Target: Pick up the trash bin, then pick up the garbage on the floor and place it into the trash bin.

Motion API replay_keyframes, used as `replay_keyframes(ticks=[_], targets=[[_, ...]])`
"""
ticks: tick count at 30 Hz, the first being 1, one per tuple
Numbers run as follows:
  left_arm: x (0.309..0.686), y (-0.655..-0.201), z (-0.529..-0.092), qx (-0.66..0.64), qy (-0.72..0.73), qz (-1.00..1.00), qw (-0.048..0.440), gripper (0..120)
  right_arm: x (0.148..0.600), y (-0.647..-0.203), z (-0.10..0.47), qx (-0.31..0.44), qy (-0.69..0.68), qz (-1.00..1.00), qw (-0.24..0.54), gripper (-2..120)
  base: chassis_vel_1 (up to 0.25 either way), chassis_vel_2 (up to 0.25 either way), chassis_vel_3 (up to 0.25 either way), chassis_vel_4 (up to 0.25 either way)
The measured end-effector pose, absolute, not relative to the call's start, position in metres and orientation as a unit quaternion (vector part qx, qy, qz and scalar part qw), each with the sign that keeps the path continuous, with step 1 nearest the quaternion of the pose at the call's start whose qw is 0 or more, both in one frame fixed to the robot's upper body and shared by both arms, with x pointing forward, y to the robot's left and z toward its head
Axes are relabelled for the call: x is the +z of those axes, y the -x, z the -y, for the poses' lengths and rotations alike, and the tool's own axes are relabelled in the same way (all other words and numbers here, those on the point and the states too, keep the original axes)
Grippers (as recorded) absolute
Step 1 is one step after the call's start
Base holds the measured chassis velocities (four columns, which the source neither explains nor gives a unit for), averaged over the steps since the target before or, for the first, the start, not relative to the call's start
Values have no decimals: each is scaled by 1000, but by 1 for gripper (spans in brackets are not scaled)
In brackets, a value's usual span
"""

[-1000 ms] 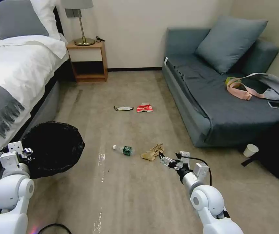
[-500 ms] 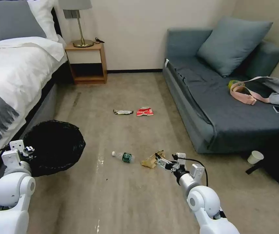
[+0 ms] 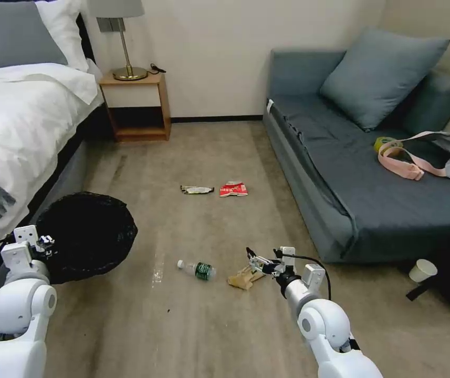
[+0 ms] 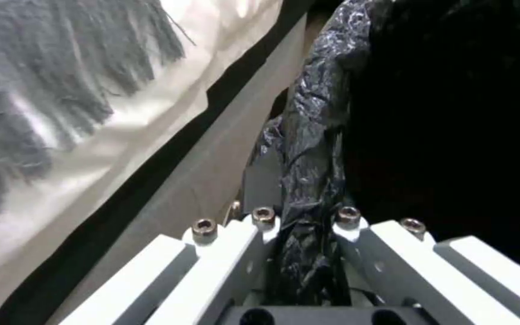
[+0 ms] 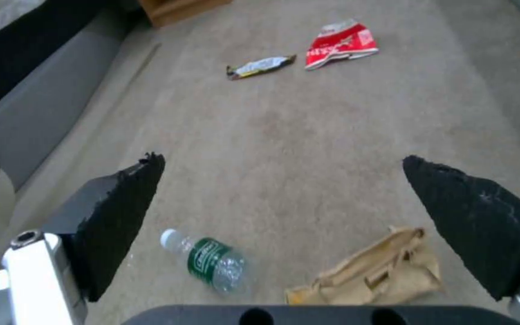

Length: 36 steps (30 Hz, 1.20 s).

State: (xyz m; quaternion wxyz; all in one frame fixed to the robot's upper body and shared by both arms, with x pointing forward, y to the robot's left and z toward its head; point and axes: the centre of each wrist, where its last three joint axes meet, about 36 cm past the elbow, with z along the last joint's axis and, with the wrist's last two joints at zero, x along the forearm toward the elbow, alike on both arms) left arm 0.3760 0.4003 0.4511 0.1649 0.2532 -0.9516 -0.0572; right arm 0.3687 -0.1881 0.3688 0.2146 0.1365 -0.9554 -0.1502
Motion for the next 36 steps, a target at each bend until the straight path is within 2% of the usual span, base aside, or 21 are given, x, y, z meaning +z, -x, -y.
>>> replay_keyframes(ticks=[22, 36], targets=[[438, -361, -399, -55, -261, 949, 171, 2, 361, -356, 168, -141, -178, 946, 232, 100, -125, 126, 129, -125], [430, -359, -402, -56, -267, 947, 171, 2, 322, -351, 113, -64, -294, 909, 288, 100, -122, 119, 126, -127]])
